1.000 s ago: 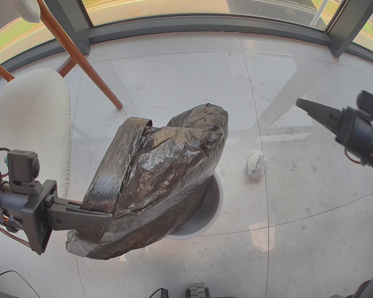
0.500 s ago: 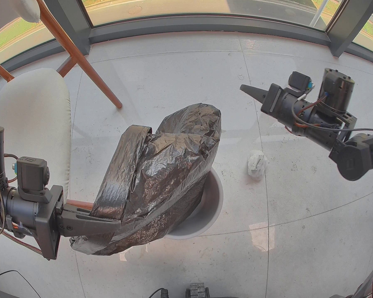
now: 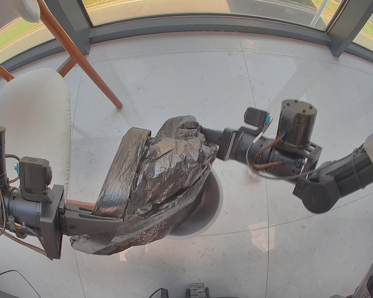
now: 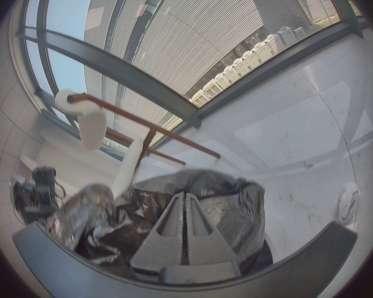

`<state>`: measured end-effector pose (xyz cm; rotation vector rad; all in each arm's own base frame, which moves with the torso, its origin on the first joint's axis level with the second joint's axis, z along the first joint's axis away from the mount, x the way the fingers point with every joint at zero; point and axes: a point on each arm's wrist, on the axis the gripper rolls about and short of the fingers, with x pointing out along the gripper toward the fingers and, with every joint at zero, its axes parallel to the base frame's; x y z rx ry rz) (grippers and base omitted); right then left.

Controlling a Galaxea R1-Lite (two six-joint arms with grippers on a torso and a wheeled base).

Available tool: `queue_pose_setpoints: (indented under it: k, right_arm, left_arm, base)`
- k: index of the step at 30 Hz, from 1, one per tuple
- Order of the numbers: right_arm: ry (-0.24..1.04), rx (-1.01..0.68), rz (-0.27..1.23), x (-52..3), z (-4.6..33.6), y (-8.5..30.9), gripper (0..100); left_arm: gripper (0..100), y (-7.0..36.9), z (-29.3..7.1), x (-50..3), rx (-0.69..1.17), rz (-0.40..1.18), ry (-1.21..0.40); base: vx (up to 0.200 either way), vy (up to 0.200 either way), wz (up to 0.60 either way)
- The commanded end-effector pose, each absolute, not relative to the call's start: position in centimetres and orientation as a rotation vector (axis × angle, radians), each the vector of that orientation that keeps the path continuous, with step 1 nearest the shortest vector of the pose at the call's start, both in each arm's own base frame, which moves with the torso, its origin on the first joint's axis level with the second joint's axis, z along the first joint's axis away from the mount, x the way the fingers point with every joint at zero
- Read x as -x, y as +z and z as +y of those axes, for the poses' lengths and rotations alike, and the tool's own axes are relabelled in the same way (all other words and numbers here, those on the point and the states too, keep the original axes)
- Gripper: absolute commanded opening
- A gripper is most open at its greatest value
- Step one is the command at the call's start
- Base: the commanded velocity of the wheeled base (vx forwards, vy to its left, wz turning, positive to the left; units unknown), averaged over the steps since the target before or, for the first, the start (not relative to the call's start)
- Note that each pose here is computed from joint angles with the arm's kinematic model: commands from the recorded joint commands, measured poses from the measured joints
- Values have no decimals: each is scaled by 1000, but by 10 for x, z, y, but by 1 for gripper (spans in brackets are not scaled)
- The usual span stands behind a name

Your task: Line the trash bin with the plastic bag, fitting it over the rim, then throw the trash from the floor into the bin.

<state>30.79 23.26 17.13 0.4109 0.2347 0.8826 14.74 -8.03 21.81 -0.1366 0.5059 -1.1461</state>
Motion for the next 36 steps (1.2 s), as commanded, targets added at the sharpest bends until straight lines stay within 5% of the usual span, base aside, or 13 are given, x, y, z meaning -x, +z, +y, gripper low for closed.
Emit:
queue_pose_setpoints:
  k: [1,21,26,36]
  right_arm:
    - [885,-280,351,-294,235,97,0]
    - [975,-173,429,-273,269,19,0]
    - [955,-204,353,-278,256,43,0]
    - [859,-262,235,-258,167,117,0]
  left_arm:
    - [0,219,-80,-151,125,499,-1091]
    - [0,232,-80,-156,98,444,-1002]
    - [0,233,-80,-156,94,441,-1004]
    - [0,227,-81,-157,87,463,-979]
  base:
    - [0,0,0]
    - [0,0,0]
    - [0,0,0]
    - [0,0,0]
